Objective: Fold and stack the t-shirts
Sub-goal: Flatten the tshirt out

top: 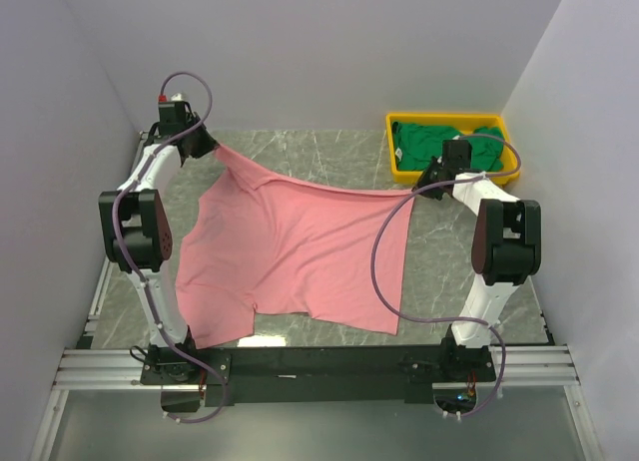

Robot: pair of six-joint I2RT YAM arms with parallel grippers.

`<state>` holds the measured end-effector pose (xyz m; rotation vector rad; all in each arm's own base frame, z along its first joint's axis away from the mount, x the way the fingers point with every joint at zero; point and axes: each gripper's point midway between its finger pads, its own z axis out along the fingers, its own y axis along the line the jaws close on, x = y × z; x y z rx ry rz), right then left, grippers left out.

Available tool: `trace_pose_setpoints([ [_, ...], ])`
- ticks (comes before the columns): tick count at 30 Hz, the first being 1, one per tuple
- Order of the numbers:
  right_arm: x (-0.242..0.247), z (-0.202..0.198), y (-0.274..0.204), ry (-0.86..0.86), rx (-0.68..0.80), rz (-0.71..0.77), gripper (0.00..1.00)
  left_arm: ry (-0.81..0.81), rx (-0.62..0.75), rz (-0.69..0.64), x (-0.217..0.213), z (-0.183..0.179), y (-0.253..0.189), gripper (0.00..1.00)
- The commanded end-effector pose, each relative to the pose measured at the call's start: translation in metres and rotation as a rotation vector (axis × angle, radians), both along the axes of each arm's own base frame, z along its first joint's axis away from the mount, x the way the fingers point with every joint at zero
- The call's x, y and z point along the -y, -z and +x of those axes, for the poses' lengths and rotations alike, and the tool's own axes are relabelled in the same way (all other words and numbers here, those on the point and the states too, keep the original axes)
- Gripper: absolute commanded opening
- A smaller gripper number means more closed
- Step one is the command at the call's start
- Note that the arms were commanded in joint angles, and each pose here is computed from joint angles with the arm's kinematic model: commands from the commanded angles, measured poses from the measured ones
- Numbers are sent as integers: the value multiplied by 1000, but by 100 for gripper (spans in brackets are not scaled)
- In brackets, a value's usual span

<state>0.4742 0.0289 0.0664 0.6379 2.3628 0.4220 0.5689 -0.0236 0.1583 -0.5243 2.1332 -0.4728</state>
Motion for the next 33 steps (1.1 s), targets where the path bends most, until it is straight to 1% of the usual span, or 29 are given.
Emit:
trace_pose_setpoints([
  [1, 16, 13, -22, 66, 48, -36, 0, 4, 39, 12, -3, 8, -22, 1],
  [7, 22, 18, -25, 86, 62, -39, 0, 6, 49, 1, -1, 12, -17, 1],
  [10, 24, 22, -27, 97, 77, -36, 0, -6, 73, 10, -4, 17, -22, 1],
  [14, 25, 28, -29, 103, 70, -36, 0, -4, 69, 4, -3, 28, -26, 1],
  [18, 27, 29, -27, 113, 63, -42, 0, 4, 67, -13, -1, 31, -22, 1],
  [24, 31, 29, -25, 125, 60, -46, 0, -2, 49, 11, -4, 30, -12, 1],
  [28, 33, 32, -29, 131, 69, -50, 0, -6, 68, 20, -6, 34, -16, 1],
  [33, 34, 36, -30, 137, 78, -49, 0, 17, 109, -4, 0, 38, -20, 1],
])
